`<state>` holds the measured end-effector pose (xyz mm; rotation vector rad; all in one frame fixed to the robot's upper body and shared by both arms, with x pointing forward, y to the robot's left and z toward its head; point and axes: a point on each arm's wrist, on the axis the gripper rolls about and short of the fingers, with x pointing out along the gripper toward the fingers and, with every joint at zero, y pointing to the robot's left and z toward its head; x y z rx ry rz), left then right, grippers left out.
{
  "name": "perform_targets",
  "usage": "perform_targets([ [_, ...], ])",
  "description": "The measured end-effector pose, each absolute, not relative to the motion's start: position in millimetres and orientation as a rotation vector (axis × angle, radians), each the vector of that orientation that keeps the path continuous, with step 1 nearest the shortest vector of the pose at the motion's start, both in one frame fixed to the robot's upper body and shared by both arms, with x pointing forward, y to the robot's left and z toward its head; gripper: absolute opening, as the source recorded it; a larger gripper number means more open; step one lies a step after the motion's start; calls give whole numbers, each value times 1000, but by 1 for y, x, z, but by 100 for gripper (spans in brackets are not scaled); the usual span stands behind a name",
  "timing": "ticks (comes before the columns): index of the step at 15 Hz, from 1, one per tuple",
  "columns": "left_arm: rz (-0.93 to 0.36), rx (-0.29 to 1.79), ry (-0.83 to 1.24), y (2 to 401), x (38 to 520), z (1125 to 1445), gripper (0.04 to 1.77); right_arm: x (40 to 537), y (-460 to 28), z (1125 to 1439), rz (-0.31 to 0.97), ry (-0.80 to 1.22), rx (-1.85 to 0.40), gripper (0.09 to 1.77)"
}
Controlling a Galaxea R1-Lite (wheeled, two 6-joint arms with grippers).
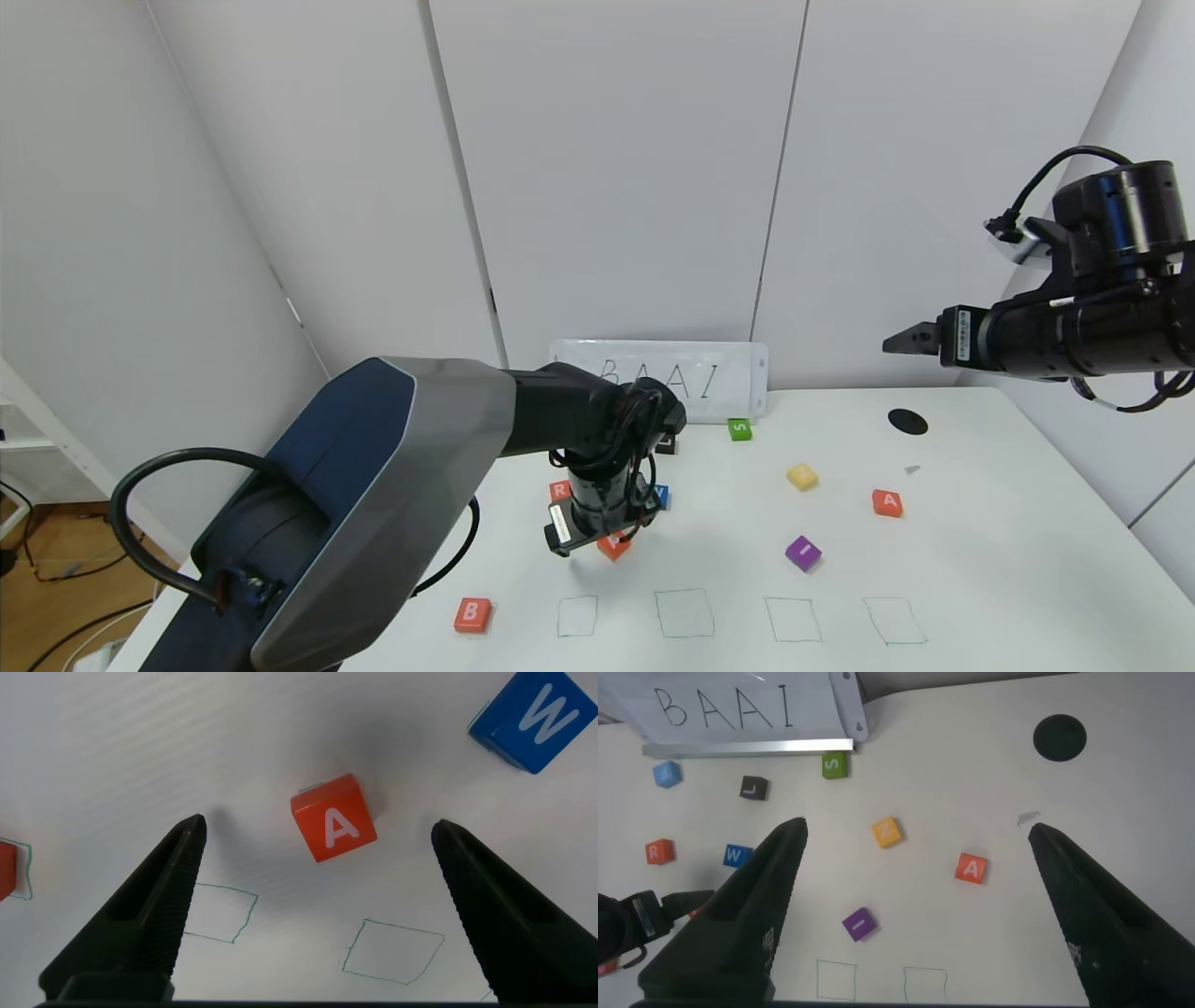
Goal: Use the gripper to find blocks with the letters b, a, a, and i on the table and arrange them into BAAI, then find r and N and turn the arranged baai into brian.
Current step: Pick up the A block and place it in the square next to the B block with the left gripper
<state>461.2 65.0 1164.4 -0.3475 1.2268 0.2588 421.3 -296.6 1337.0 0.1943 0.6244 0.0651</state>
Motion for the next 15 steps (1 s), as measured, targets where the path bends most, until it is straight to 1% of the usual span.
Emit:
perform_targets([
  [9,271,-314,1216,58,462,1147,172,422,-295,1335,67,630,192,171],
  [15,277,-306,1216,58,463,1143,172,422,-293,1333,72,637,189,171],
])
